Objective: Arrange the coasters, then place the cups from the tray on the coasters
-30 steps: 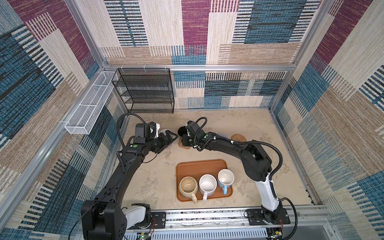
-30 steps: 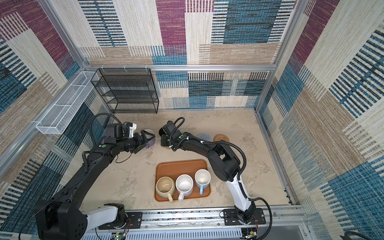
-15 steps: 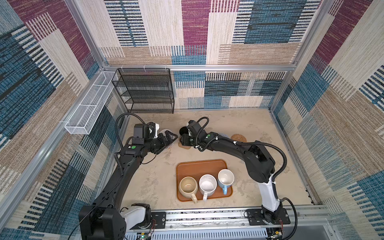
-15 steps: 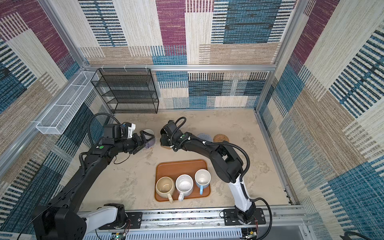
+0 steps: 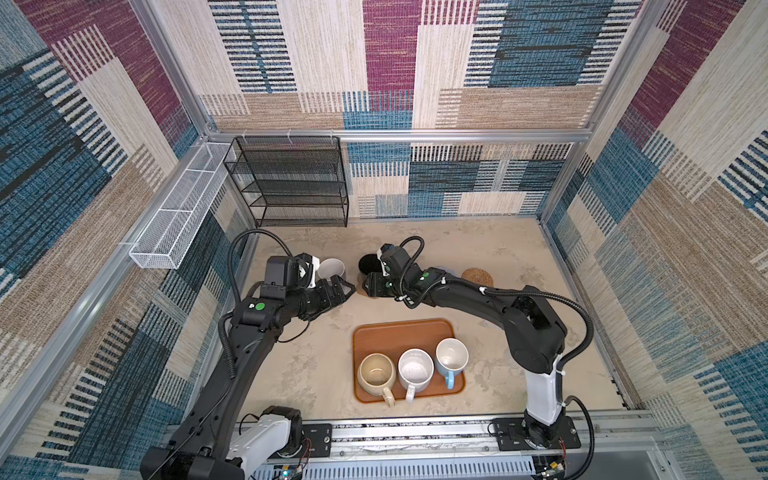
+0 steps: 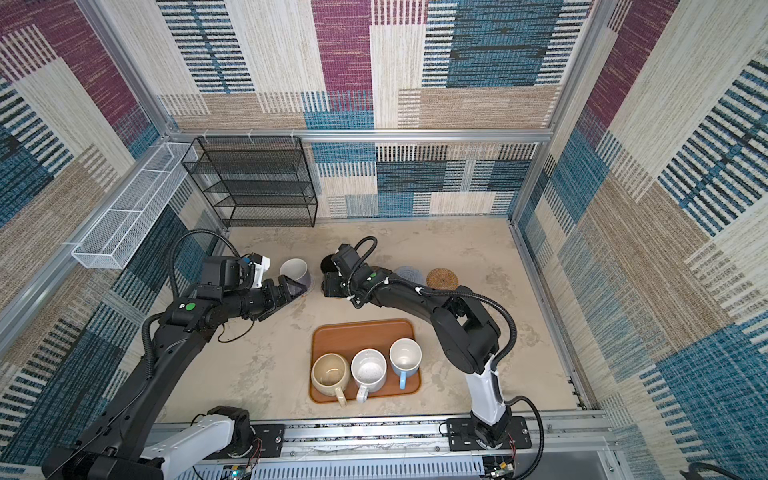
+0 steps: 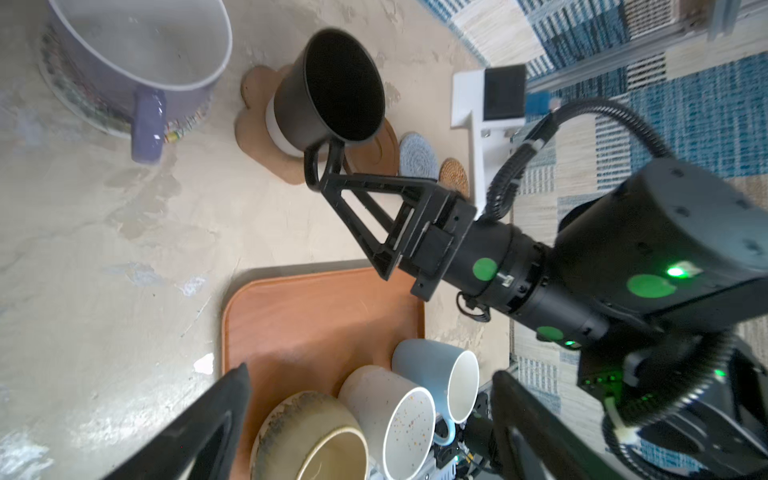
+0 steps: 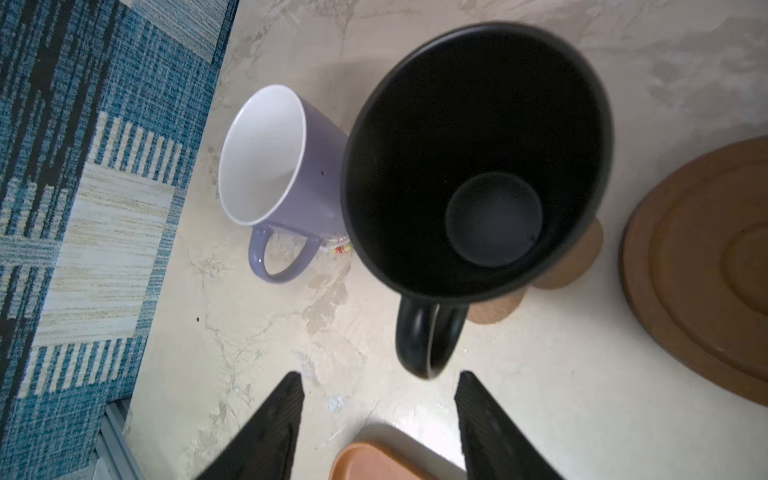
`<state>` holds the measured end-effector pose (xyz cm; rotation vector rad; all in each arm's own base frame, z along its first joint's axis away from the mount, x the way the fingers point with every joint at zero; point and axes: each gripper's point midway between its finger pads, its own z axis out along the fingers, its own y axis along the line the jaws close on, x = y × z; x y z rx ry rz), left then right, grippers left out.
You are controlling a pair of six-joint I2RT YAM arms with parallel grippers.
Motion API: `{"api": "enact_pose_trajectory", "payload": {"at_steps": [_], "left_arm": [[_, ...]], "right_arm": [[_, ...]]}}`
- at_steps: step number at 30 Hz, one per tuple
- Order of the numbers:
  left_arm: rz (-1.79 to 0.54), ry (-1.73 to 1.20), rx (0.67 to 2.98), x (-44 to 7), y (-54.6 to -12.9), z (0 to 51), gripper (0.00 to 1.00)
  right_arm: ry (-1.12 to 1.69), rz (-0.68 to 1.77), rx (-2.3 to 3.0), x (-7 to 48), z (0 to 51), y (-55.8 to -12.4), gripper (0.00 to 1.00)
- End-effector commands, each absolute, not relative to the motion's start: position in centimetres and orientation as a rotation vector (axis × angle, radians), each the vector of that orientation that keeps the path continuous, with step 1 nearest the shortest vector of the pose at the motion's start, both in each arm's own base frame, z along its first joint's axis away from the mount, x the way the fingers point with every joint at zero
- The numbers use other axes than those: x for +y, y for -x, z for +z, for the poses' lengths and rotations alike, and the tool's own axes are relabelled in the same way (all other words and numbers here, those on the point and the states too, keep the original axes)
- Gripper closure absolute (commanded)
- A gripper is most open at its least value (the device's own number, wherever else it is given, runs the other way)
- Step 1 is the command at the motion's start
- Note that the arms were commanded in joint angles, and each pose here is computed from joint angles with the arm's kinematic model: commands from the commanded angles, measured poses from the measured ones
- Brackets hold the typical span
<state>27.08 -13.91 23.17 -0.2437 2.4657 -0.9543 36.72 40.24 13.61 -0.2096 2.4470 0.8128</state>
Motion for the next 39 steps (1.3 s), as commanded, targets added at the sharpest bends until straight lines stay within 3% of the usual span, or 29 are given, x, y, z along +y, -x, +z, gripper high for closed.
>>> {"api": "enact_pose_trajectory", "payload": {"at_steps": [1, 2, 3, 4, 21, 27, 31, 39], "left_arm": [[-0.882, 0.217, 2.547, -14.4, -24.9, 22.1, 0.05], [-0.861, 0.194, 2.562, -14.7, -24.0, 22.0, 0.04], [-0.852, 0.170, 2.578, -15.2, -23.2, 21.8, 0.03], [-0.849, 0.151, 2.587, -15.5, -22.4, 21.6, 0.02], [-0.563, -0.013, 2.811, -16.8, -12.4, 13.9, 0.01], [-0.446, -0.096, 2.841, -18.8, -10.9, 12.1, 0.00], [-0.508, -0.134, 2.846, -21.7, -10.3, 10.9, 0.00], [-0.287, -0.137, 2.874, -21.6, -10.1, 8.0, 0.00]], "right_arm": [[0.222, 0.790, 2.395, 39.2, 15.7, -36.6, 0.25], [0.229, 0.778, 2.389, 38.8, 16.1, -36.3, 0.10], [0.230, 0.772, 2.388, 38.4, 16.3, -36.1, 0.03], [0.233, 0.764, 2.389, 38.1, 16.5, -35.9, 0.02], [0.326, 0.744, 2.333, 28.9, 20.6, -27.0, 0.01], [0.364, 0.756, 2.354, 26.7, 20.7, -24.1, 0.00], [0.377, 0.754, 2.355, 26.1, 20.6, -23.5, 0.00], [0.352, 0.773, 2.342, 25.8, 20.9, -23.3, 0.00]]}}
